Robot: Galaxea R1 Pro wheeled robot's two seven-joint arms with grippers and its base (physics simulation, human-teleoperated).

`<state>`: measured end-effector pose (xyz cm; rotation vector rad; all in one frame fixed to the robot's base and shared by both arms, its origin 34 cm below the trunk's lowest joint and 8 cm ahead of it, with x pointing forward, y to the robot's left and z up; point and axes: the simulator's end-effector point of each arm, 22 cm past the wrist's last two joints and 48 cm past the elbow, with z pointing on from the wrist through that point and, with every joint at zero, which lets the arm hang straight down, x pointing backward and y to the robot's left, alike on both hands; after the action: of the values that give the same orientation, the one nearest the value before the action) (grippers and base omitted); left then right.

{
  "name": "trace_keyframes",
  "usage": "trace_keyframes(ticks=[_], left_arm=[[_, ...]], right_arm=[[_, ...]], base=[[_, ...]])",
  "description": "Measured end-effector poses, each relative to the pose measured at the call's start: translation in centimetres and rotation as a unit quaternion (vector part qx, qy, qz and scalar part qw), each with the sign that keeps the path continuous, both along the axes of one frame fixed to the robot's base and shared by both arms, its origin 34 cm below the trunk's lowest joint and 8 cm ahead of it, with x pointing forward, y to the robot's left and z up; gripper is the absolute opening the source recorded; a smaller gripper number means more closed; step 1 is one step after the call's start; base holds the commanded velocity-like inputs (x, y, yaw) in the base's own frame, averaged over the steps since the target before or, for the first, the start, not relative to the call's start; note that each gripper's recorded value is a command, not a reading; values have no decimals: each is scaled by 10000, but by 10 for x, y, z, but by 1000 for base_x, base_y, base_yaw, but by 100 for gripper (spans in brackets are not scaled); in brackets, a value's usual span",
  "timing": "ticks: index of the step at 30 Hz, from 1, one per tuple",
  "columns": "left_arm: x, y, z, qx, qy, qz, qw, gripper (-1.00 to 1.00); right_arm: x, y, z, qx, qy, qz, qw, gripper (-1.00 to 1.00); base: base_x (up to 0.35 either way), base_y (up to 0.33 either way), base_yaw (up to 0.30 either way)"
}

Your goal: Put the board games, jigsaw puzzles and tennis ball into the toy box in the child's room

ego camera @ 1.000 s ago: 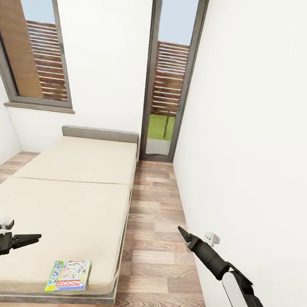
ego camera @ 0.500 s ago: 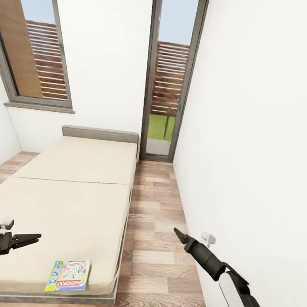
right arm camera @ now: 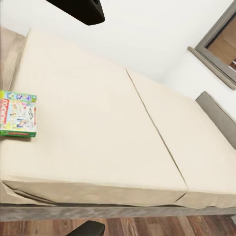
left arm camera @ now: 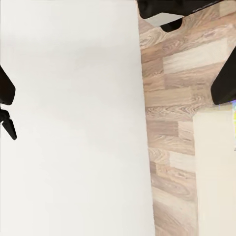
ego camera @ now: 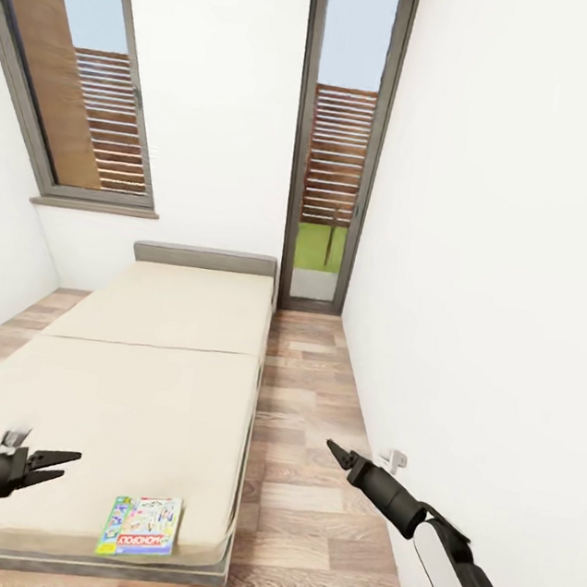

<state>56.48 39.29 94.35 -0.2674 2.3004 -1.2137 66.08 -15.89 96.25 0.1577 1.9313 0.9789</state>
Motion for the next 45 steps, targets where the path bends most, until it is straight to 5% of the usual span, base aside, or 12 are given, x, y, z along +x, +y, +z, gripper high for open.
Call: trace_keyframes(ticks=[8,45], left_arm=[[5,3,-17,202,111,128,9997,100],[17,-15,-56,52,104,74,9999,100]], right_arm=[[3,7,1,-131,-121,80,9998,100],[20,11,-7,-83,-441,105,9989,100]], base=[[-155,0,154],[-5,0,11]])
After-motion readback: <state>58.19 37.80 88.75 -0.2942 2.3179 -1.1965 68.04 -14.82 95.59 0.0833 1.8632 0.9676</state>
